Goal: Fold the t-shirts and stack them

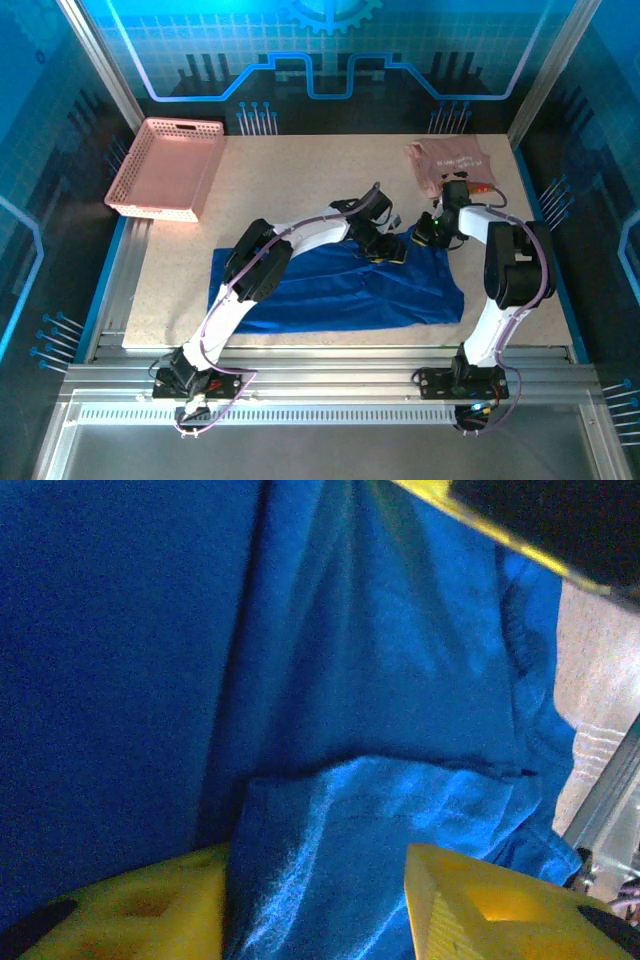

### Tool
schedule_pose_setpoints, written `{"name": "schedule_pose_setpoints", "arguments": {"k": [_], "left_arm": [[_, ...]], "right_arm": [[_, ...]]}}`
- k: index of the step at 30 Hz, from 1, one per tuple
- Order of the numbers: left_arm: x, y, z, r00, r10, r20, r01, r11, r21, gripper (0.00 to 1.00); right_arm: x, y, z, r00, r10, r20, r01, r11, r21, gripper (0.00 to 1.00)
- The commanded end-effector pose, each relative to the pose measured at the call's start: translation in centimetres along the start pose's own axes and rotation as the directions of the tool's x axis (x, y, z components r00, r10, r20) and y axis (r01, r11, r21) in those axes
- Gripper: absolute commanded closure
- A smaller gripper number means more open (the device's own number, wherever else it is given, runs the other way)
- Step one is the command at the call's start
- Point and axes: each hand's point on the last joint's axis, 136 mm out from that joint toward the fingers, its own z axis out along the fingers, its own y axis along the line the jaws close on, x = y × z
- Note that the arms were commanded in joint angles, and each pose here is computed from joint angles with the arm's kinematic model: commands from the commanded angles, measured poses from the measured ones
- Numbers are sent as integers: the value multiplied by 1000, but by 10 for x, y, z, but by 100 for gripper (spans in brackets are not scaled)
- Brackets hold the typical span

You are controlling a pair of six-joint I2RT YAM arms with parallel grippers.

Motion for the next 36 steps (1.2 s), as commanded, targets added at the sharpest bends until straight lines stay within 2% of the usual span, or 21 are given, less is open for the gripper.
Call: {"name": "schedule_pose_setpoints", "arguments": {"k": [1,4,9,14,18,23,27,30,36], "left_arm": [[25,-5,0,996,49,-80,-49,999,-3,55],[31,-10,3,993,74,-90,-75,997,-4,58],[44,-8,3,989,99,-106,-102,994,-28,78],[47,-11,-21,988,154,-29,-156,986,-57,82],[64,-19,-36,969,245,13,-244,968,-59,82],[111,-30,-27,928,368,-55,-371,927,-53,77],[146,-29,-19,909,406,-93,-412,909,-59,71],[156,-19,-30,927,372,-56,-376,922,-99,69],[154,-24,-77,929,355,107,-339,929,-147,68]], "right_arm": [[8,-16,13,999,14,-32,-11,997,82,95],[9,-18,13,999,19,-36,-16,996,87,95],[7,-17,12,999,23,-37,-20,996,89,95],[8,-17,10,999,18,-34,-15,995,96,96],[8,-18,10,999,18,-34,-14,995,101,96],[8,-19,11,999,21,-39,-17,994,108,96],[8,-19,11,999,25,-45,-20,994,111,96],[9,-19,11,998,28,-49,-22,993,114,96],[8,-17,4,999,14,-42,-9,994,113,94]]}}
